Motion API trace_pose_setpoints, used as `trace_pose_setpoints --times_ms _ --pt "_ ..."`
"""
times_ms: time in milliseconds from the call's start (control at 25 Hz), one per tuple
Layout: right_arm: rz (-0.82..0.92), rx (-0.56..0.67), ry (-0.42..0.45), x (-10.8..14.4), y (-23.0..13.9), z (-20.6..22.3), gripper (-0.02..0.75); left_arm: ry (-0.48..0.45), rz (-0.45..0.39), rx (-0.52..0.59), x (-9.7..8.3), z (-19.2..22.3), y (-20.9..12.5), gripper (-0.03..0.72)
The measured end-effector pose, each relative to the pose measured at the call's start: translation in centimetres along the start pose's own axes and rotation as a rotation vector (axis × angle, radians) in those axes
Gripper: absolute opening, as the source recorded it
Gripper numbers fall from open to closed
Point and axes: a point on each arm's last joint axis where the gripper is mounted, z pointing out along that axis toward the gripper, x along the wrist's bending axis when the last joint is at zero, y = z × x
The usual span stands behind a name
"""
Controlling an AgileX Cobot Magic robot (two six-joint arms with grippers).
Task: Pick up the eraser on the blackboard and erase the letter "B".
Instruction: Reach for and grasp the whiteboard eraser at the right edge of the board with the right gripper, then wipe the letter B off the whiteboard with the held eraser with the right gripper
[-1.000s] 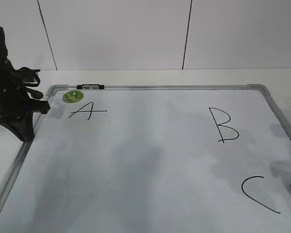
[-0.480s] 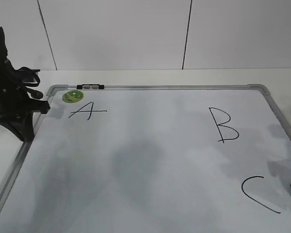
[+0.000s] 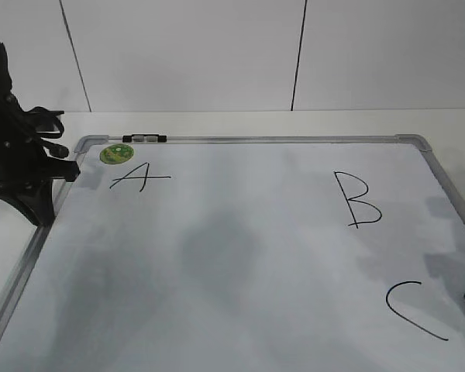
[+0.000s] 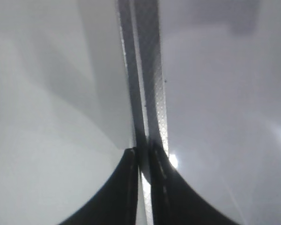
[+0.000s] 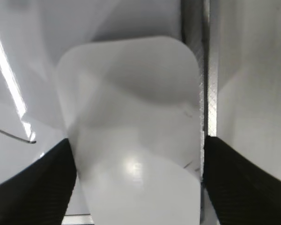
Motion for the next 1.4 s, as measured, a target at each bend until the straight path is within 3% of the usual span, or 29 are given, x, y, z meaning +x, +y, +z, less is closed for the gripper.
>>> trace_pose_setpoints --times_ms 480,800,1400 --pt "0.001 0.066 -0.004 -0.02 0.37 0.89 0.657 0.000 0.000 0.000 0.00 0.00 0.00 0.025" --pt "-0.006 0.072 -0.004 -0.02 0.32 0.88 0.593 0.000 0.000 0.000 0.00 0.00 0.00 0.025" --pt "-0.012 0.082 -0.005 -0.01 0.37 0.64 0.571 -0.003 -0.002 0.000 -0.03 0.00 0.00 0.025"
